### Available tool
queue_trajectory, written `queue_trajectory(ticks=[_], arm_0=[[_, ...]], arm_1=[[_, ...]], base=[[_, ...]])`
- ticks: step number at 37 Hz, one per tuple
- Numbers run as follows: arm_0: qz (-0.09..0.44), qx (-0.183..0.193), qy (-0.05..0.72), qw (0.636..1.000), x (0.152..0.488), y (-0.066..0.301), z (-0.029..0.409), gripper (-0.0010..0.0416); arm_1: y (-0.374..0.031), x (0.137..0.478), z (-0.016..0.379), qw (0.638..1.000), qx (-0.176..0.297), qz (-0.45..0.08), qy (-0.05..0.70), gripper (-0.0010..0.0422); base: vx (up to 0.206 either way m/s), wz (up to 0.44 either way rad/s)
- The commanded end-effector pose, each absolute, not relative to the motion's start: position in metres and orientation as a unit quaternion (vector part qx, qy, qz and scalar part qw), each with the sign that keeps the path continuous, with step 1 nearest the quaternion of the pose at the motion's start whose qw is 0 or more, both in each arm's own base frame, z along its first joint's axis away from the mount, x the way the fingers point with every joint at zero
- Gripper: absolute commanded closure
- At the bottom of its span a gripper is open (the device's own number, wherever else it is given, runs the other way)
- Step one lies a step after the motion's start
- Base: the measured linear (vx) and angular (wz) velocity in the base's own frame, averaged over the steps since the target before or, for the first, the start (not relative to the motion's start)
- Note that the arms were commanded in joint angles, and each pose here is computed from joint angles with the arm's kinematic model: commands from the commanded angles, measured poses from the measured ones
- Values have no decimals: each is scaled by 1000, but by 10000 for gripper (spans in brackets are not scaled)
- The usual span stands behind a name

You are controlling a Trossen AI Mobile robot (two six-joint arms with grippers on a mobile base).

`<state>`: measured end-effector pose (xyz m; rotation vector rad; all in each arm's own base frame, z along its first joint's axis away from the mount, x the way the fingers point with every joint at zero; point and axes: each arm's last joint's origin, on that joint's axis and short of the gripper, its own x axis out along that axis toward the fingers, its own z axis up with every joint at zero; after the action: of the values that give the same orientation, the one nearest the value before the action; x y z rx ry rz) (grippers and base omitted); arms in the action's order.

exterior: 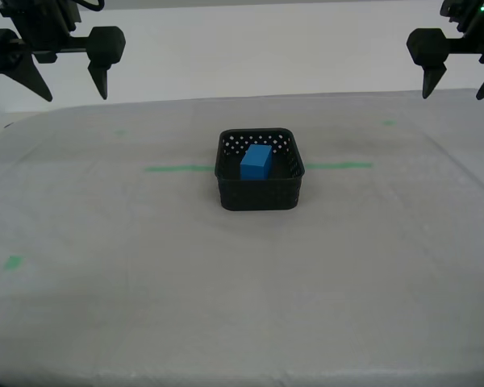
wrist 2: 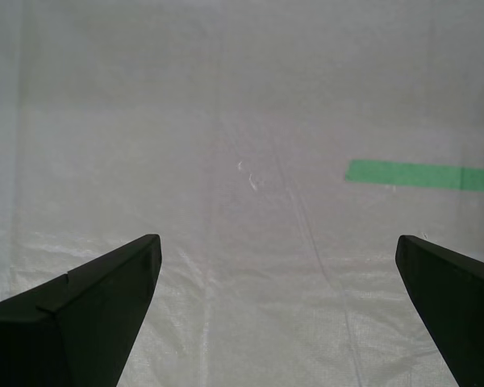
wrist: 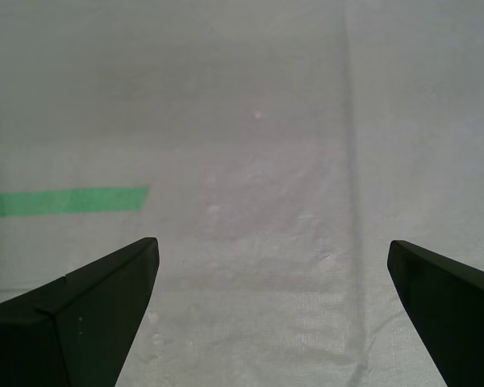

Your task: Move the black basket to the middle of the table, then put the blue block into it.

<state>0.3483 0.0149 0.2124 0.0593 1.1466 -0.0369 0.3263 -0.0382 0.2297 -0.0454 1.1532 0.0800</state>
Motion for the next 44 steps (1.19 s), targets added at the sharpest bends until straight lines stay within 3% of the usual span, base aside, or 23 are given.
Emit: queue_trajectory(ticks=[1,44], arm_0=[[-17,27,542,840,348,15,213,7],[-17,27,542,840,348,15,213,7]], arm_1=[[-38,326,230,837,-21,38,545,12],[-38,326,230,837,-21,38,545,12]], base=[[0,0],[0,0]])
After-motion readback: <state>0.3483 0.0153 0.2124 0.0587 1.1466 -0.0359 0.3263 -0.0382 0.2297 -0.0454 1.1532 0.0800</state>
